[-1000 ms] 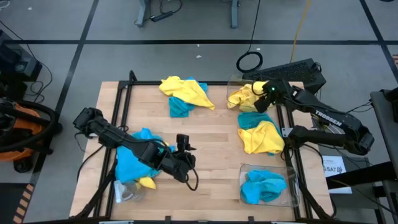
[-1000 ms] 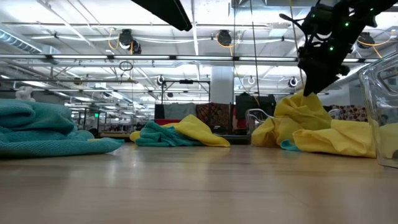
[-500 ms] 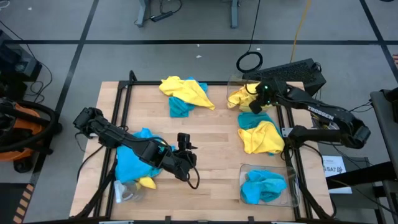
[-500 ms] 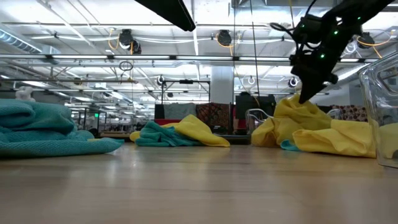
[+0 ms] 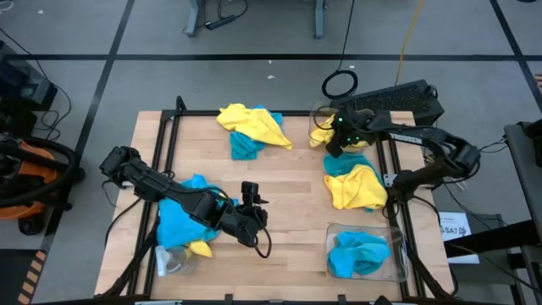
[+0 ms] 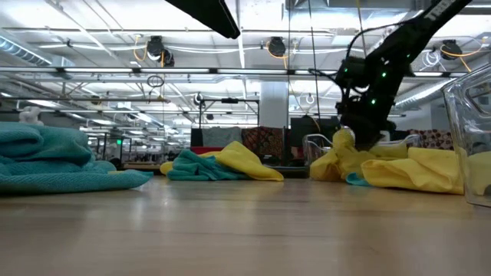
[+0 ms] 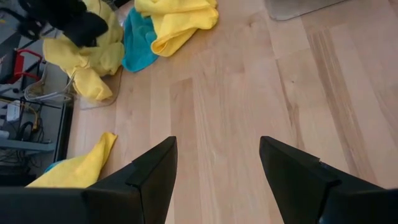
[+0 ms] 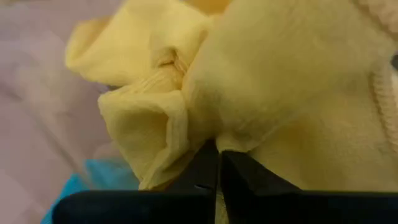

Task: Sort microfiber towel by color & place in baskets
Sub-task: Put the yellow microfiber cloth into the top transparent bin, then put the blue microfiber cloth into the bottom transparent bin

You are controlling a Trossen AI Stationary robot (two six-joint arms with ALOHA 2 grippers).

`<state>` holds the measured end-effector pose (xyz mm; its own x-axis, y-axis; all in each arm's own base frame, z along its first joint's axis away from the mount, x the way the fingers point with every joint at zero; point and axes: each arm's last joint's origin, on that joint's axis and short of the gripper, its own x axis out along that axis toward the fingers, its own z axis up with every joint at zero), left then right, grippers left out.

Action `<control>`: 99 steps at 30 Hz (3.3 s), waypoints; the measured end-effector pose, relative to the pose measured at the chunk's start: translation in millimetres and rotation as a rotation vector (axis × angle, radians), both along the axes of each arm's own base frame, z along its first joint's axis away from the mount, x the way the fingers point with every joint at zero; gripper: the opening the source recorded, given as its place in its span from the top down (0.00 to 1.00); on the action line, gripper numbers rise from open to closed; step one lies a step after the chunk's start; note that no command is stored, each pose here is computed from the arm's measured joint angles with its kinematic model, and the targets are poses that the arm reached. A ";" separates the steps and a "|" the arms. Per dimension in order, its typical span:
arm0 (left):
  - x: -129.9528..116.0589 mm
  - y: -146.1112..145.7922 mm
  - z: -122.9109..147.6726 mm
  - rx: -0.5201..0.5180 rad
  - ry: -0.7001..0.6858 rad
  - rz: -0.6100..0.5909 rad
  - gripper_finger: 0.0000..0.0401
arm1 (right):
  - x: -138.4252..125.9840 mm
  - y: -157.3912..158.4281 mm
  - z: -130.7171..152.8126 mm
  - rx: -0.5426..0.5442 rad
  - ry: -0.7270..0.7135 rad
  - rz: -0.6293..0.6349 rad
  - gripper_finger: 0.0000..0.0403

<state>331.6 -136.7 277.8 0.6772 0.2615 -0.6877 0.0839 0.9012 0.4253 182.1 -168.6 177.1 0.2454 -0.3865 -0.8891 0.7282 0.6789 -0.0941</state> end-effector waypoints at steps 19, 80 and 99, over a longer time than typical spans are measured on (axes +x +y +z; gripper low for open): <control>-0.2 -0.5 -0.5 -0.019 0.010 -0.012 0.41 | -14.6 14.6 31.1 -0.049 -0.073 0.033 0.94; -71.3 20.6 -63.1 -0.213 0.702 0.408 0.41 | -54.3 147.7 119.4 0.043 -0.651 0.696 0.54; -84.9 26.7 -89.0 -0.175 0.777 0.410 0.69 | -52.7 156.9 119.0 0.022 -0.631 0.714 0.54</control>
